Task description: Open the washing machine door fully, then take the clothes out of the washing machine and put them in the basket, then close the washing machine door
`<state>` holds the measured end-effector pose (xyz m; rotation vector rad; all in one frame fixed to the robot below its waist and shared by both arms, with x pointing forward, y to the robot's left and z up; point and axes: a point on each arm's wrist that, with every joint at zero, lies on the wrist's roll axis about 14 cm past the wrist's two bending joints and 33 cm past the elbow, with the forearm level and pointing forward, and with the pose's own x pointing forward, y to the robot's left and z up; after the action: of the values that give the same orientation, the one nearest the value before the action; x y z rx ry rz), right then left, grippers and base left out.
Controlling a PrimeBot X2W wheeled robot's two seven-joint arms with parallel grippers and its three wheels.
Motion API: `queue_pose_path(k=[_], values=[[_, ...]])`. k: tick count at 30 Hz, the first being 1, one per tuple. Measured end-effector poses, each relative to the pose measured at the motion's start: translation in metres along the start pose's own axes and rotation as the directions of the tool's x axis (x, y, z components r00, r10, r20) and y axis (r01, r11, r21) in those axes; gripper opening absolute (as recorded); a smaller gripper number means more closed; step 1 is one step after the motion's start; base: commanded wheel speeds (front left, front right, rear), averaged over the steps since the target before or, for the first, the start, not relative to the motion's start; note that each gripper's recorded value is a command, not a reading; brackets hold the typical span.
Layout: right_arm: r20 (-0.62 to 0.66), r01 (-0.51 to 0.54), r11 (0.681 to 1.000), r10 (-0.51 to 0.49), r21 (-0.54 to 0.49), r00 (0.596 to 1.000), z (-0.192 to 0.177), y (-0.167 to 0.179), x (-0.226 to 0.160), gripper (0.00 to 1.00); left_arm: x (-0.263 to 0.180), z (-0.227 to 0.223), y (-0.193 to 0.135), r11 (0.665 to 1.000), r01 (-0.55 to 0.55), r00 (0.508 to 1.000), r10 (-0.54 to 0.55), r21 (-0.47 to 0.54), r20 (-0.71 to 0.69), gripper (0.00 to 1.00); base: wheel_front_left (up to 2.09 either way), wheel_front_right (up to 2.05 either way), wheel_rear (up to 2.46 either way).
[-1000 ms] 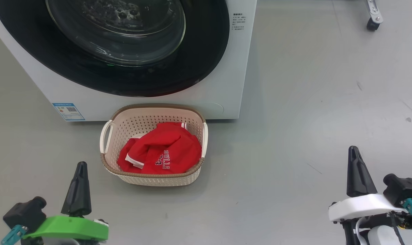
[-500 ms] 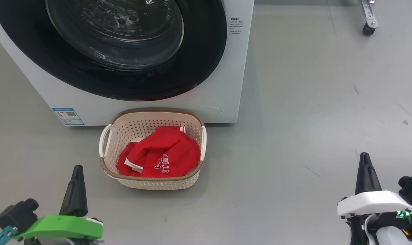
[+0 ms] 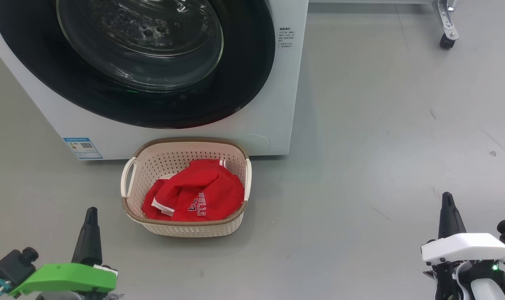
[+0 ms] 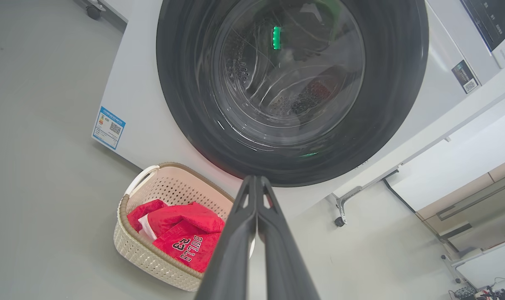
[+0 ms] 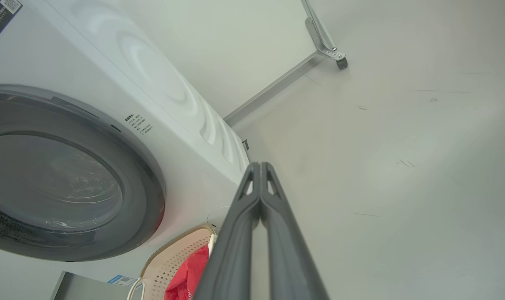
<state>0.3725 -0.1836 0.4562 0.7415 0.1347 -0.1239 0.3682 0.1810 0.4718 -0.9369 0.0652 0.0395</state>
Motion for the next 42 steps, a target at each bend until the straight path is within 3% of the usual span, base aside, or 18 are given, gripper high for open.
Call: queue_pose_path(k=[21, 32, 42], values=[[-0.02, 0.004, 0.963, 0.001, 0.27, 1.0, 0.005, -0.004, 0.0, 0.0, -0.001, 0.0, 0.006, 0.979, -0.032, 0.999, 0.028, -0.202, -0.023, 0.0, 0.0, 0.0, 0.0], [-0.027, 0.0, 0.911, 0.013, 0.412, 1.0, 0.009, -0.004, -0.001, 0.0, 0.001, 0.002, 0.005, 0.949, -0.034, 0.999, 0.027, -0.314, -0.028, 0.0, 0.0, 0.0, 0.0], [-0.017, -0.016, 0.846, 0.029, 0.533, 0.999, 0.014, -0.003, -0.001, 0.0, 0.0, 0.002, 0.005, 0.914, -0.038, 0.999, 0.025, -0.403, -0.038, 0.0, 0.0, 0.0, 0.0]])
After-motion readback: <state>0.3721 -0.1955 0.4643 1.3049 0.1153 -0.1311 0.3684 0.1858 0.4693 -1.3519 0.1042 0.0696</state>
